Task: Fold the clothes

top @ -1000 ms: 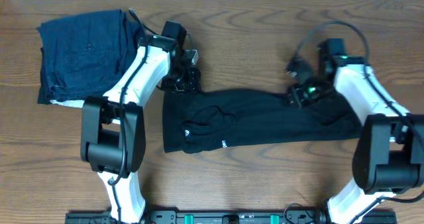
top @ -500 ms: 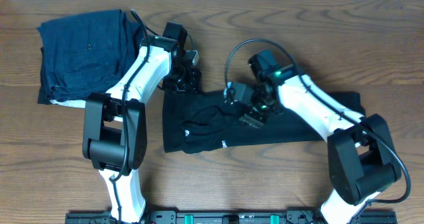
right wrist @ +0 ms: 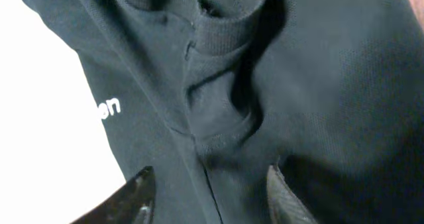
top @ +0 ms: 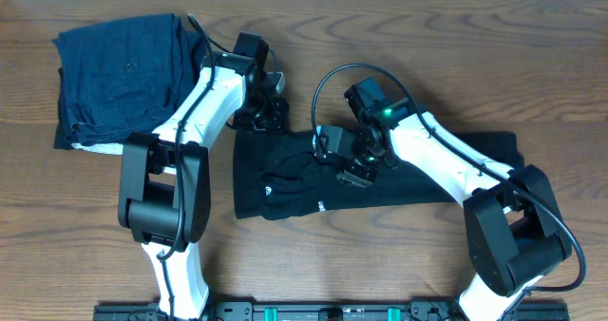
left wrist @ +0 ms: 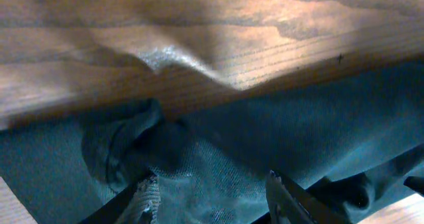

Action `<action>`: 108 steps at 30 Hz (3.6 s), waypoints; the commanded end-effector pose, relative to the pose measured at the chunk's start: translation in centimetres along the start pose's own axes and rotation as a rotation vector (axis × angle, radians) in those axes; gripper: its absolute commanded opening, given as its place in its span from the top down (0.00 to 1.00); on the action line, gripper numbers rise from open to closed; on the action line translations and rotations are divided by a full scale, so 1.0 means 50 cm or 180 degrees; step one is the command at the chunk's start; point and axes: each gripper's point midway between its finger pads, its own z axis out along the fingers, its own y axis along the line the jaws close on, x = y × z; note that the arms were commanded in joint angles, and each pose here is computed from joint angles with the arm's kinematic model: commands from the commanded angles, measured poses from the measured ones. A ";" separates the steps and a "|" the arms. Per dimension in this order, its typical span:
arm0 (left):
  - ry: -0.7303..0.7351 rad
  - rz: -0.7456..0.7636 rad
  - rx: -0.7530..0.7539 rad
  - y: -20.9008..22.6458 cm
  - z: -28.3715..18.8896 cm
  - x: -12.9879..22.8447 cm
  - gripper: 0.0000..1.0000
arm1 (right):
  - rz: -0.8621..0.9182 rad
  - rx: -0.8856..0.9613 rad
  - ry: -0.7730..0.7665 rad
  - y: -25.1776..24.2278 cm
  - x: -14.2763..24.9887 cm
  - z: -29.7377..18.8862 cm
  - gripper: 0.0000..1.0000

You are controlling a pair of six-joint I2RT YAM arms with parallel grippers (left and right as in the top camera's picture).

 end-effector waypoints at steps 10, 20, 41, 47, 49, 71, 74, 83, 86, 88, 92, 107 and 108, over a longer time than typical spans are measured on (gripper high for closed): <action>0.0035 -0.0048 -0.0019 0.012 0.028 0.007 0.46 | -0.0218 -0.0079 -0.0281 0.026 -0.051 0.006 0.42; 0.0035 -0.0047 -0.0018 0.012 0.028 0.007 0.46 | -0.0256 -0.0097 -0.0185 0.031 -0.047 0.032 0.49; 0.0028 -0.0045 -0.0019 0.012 0.028 0.006 0.46 | -0.0150 -0.0022 0.0000 0.012 -0.024 0.061 0.83; 0.0028 -0.0044 -0.0019 0.012 0.028 0.006 0.46 | -0.0011 -0.0108 -0.0003 0.022 -0.035 0.043 0.99; 0.0028 -0.0044 -0.0019 0.012 0.028 0.006 0.46 | 0.0078 -0.0210 -0.0024 0.037 -0.045 0.031 0.99; 0.0030 -0.0043 -0.0019 0.012 0.028 0.006 0.46 | 0.0226 -0.0119 0.0070 0.064 -0.085 -0.029 0.69; 0.0029 -0.0043 -0.0020 0.012 0.028 0.006 0.46 | 0.0322 -0.0007 0.0222 0.045 -0.055 -0.042 0.68; 0.0032 -0.0044 -0.0020 0.012 0.028 0.006 0.46 | 0.0338 0.0133 0.0754 0.031 0.035 -0.041 0.62; 0.0039 -0.0044 -0.0021 0.012 0.028 0.007 0.46 | 0.0349 0.0211 0.0918 0.027 0.064 -0.035 0.62; 0.0038 -0.0044 -0.0021 0.012 0.028 0.007 0.46 | 0.0388 0.0175 0.0966 0.032 0.078 -0.029 0.64; 0.0036 -0.0044 -0.0021 0.012 0.028 0.007 0.46 | 0.0454 0.0167 0.1034 0.030 0.105 -0.021 0.67; 0.0027 -0.0041 -0.0020 0.012 0.028 0.006 0.46 | 0.0729 0.0341 0.0932 -0.013 0.143 -0.001 0.66; 0.0027 -0.0041 -0.0020 0.012 0.028 0.006 0.46 | 0.0730 0.0337 0.0938 -0.012 0.146 0.002 0.66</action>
